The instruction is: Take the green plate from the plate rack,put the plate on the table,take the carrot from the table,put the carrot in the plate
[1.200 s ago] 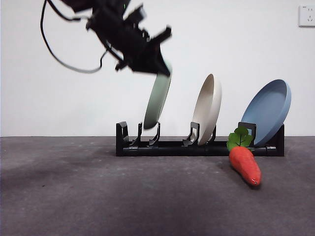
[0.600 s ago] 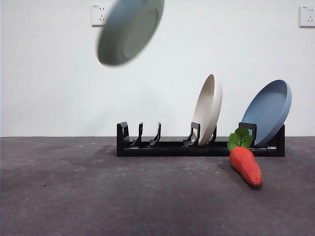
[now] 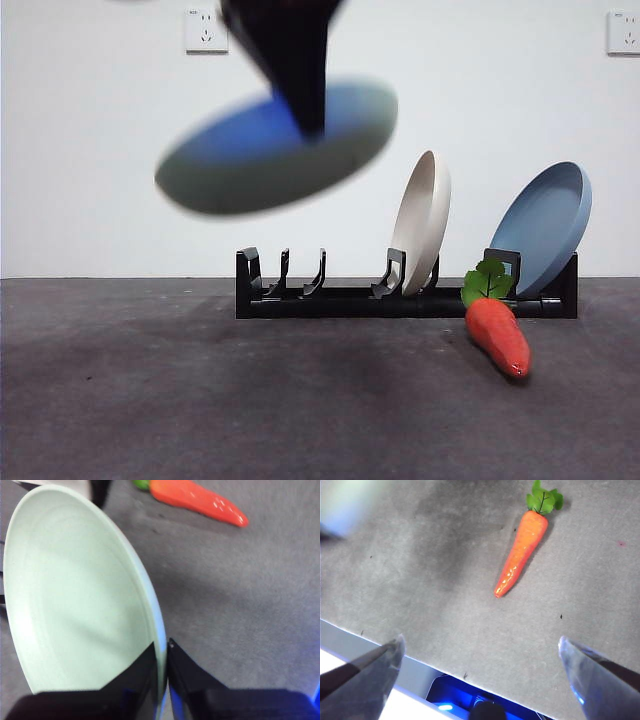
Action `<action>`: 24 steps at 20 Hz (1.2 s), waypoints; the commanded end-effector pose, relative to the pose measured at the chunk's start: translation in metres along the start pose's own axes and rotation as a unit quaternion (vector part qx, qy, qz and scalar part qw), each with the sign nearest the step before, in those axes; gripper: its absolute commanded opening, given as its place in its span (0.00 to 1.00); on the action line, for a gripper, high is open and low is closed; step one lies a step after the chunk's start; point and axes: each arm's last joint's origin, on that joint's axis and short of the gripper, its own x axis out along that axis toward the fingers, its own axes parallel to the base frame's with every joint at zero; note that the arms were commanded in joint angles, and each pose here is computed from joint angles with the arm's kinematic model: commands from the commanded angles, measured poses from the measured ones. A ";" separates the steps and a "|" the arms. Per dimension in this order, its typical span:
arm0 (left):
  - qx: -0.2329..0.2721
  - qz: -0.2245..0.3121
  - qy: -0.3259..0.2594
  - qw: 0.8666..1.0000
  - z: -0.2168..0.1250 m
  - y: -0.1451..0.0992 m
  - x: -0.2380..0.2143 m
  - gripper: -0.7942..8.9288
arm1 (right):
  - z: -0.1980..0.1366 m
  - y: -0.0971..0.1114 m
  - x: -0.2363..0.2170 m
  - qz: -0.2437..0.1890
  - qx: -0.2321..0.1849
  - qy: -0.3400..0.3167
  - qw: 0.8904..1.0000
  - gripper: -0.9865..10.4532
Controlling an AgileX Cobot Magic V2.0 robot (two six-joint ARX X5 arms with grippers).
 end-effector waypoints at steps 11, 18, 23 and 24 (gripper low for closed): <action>0.097 -0.005 0.050 0.994 -0.039 -0.067 0.111 0.08 | 0.001 0.001 -0.001 0.001 0.005 -0.002 1.000 0.68; 0.064 -0.039 0.069 0.995 -0.045 -0.075 0.125 0.10 | 0.001 0.000 0.000 0.001 0.005 -0.001 1.000 0.68; 0.064 -0.034 0.075 0.994 -0.045 -0.075 0.122 0.27 | 0.005 -0.003 0.007 0.001 0.012 0.014 1.000 0.68; 0.063 -0.030 0.072 0.995 -0.044 -0.073 0.120 0.27 | 0.006 -0.004 0.008 0.001 0.014 0.017 1.000 0.68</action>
